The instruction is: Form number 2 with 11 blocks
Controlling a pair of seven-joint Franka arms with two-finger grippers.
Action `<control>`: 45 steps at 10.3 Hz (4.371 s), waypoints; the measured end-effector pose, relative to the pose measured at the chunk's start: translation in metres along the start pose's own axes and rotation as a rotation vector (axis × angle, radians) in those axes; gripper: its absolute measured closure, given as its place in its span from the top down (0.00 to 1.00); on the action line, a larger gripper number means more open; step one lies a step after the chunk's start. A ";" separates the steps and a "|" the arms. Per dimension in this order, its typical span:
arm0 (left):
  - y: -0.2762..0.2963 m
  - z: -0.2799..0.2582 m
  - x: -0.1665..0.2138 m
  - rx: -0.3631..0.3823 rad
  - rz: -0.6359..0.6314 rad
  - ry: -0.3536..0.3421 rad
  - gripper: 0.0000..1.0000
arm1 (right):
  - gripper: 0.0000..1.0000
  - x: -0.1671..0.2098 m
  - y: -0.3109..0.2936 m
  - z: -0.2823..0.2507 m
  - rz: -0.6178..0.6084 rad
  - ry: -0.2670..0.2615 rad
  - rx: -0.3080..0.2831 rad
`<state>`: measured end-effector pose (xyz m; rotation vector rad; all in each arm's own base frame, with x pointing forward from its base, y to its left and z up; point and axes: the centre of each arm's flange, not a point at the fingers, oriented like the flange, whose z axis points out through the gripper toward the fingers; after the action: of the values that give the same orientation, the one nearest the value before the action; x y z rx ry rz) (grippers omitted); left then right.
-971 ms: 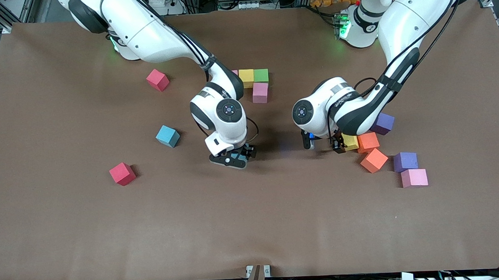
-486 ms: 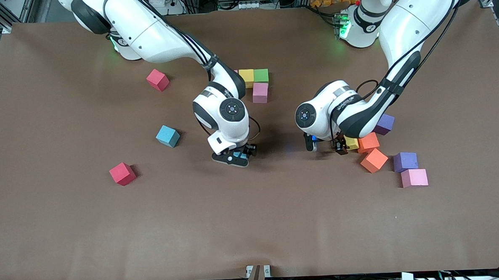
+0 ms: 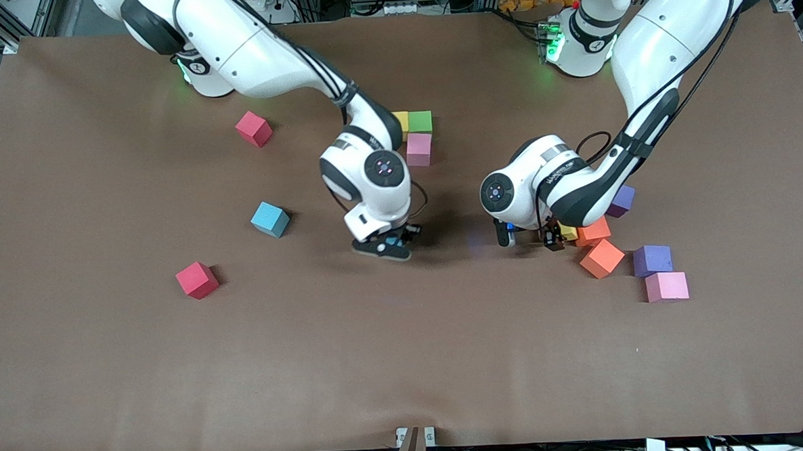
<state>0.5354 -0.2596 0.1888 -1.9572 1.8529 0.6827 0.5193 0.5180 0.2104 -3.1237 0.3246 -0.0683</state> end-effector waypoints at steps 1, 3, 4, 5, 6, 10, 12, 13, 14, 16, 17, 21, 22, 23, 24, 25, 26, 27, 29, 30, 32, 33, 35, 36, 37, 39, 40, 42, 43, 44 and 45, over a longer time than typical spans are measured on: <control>0.000 0.001 0.001 -0.001 0.001 0.003 1.00 | 0.57 -0.021 -0.016 -0.007 -0.024 -0.017 0.023; 0.000 0.004 0.004 -0.001 0.002 0.013 1.00 | 0.57 -0.058 -0.039 -0.018 -0.069 -0.049 0.045; 0.000 0.005 0.005 -0.003 0.000 0.014 1.00 | 0.56 -0.073 -0.045 -0.018 -0.087 -0.060 0.032; 0.000 0.007 0.006 -0.005 -0.002 0.014 1.00 | 0.53 -0.084 -0.048 -0.017 -0.102 -0.068 0.014; 0.001 0.009 0.008 -0.007 -0.003 0.014 1.00 | 0.53 -0.092 -0.049 -0.015 -0.114 -0.074 0.000; -0.002 0.015 0.010 -0.009 -0.007 0.029 1.00 | 0.53 -0.104 -0.041 -0.014 -0.130 -0.080 -0.027; -0.002 0.017 0.009 -0.012 -0.009 0.028 1.00 | 0.53 -0.108 -0.037 -0.016 -0.137 -0.079 -0.035; -0.002 0.017 0.009 -0.012 -0.009 0.028 1.00 | 0.53 -0.110 -0.036 -0.016 -0.138 -0.080 -0.037; -0.002 0.017 0.009 -0.013 -0.009 0.028 1.00 | 0.53 -0.111 -0.036 -0.014 -0.140 -0.079 -0.033; -0.003 0.018 0.008 -0.014 -0.010 0.028 1.00 | 0.53 -0.117 -0.035 -0.008 -0.146 -0.078 -0.018; -0.003 0.019 0.007 -0.016 -0.011 0.027 1.00 | 0.53 -0.120 -0.034 -0.005 -0.150 -0.079 -0.016; -0.003 0.021 0.006 -0.019 -0.013 0.026 0.99 | 0.53 -0.131 -0.032 -0.005 -0.166 -0.080 -0.017; -0.003 0.021 0.006 -0.019 -0.013 0.026 0.85 | 0.53 -0.134 -0.031 -0.005 -0.170 -0.079 -0.012; -0.004 0.021 0.006 -0.019 -0.013 0.026 0.73 | 0.53 -0.137 -0.030 -0.003 -0.174 -0.078 -0.007; -0.004 0.021 0.006 -0.018 -0.013 0.026 0.64 | 0.53 -0.139 -0.029 -0.001 -0.176 -0.078 -0.004; -0.004 0.020 0.006 -0.017 -0.014 0.027 0.64 | 0.53 -0.140 -0.029 -0.001 -0.177 -0.077 -0.002; -0.005 0.020 0.005 -0.017 -0.016 0.028 0.64 | 0.53 -0.141 -0.029 -0.001 -0.179 -0.077 -0.003; -0.007 0.019 0.004 -0.016 -0.019 0.029 0.64 | 0.53 -0.143 -0.030 -0.001 -0.182 -0.078 -0.003; -0.013 0.014 0.001 -0.008 -0.034 0.039 0.64 | 0.53 -0.145 -0.030 -0.001 -0.183 -0.078 -0.004; -0.019 0.009 -0.002 0.000 -0.047 0.048 0.64 | 0.53 -0.146 -0.030 -0.001 -0.183 -0.077 -0.002; -0.032 -0.006 -0.007 0.016 -0.076 0.073 0.64 | 0.53 -0.148 -0.029 -0.001 -0.185 -0.073 0.004; -0.037 -0.013 -0.010 0.017 -0.092 0.088 0.64 | 0.53 -0.148 -0.028 -0.001 -0.186 -0.072 0.004; -0.047 -0.029 -0.015 0.006 -0.126 0.128 0.64 | 0.53 -0.149 -0.028 -0.001 -0.191 -0.067 0.003; -0.052 -0.036 -0.018 0.001 -0.143 0.149 0.64 | 0.53 -0.149 -0.028 -0.001 -0.193 -0.066 0.002; -0.056 -0.043 -0.021 -0.004 -0.159 0.168 0.64 | 0.53 -0.149 -0.029 -0.001 -0.194 -0.065 0.002; -0.065 -0.059 -0.029 -0.004 -0.191 0.202 0.64 | 0.53 -0.149 -0.029 -0.001 -0.196 -0.063 0.001; -0.069 -0.067 -0.034 0.002 -0.204 0.216 0.64 | 0.53 -0.150 -0.029 -0.001 -0.198 -0.061 0.000; -0.078 -0.081 -0.041 0.007 -0.230 0.246 0.64 | 0.53 -0.150 -0.029 -0.001 -0.200 -0.060 0.000; -0.082 -0.087 -0.045 0.004 -0.245 0.263 0.64 | 0.53 -0.149 -0.028 -0.001 -0.201 -0.058 -0.001; -0.084 -0.090 -0.047 0.002 -0.252 0.273 0.64 | 0.53 -0.149 -0.028 -0.001 -0.202 -0.055 -0.002; -0.085 -0.092 -0.048 0.003 -0.256 0.278 0.64 | 0.53 -0.148 -0.028 -0.001 -0.203 -0.052 -0.003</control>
<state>0.6280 -0.2657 0.2862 -2.3310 1.6994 0.3447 0.3805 0.5756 0.2056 -3.1435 0.0060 0.0134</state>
